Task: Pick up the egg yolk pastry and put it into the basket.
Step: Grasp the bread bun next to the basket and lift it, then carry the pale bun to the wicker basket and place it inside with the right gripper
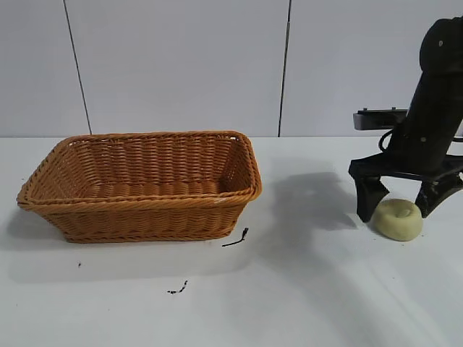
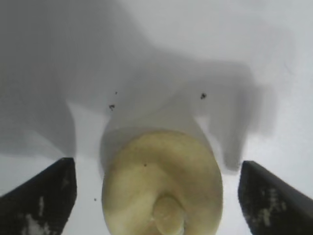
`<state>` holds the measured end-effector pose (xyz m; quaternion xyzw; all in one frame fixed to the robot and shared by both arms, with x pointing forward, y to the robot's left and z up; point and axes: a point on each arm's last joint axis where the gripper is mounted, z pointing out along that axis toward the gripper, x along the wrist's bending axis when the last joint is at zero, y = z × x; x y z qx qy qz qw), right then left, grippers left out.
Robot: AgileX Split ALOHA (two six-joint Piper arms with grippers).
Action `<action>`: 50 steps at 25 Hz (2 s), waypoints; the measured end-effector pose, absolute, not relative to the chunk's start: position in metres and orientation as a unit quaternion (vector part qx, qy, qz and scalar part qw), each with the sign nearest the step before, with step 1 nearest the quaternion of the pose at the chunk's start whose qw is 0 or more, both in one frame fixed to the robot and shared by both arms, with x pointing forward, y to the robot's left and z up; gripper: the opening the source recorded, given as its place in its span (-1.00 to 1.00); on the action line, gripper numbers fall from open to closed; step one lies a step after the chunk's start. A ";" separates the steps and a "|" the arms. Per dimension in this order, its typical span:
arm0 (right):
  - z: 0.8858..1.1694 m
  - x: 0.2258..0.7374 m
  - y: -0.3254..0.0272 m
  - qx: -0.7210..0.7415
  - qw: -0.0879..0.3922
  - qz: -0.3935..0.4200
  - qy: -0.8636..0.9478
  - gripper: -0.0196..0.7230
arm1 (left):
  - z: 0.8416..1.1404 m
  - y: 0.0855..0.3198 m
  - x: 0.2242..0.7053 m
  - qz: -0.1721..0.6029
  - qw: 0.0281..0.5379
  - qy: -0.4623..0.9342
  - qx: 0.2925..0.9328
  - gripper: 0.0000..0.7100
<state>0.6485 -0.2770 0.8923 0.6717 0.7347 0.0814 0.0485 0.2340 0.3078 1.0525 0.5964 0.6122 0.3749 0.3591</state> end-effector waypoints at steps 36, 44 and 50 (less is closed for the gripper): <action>1.088 0.679 -0.174 0.561 0.146 0.227 0.783 -0.64 | 1.052 0.308 0.234 0.375 0.359 0.612 0.596 0.96; 1.065 0.664 -0.053 0.465 0.116 0.248 0.842 -0.64 | 1.052 0.308 0.234 0.375 0.359 0.612 0.596 0.96; 1.016 0.651 0.014 0.413 0.108 0.267 0.864 -0.64 | 1.052 0.308 0.234 0.375 0.359 0.612 0.596 0.96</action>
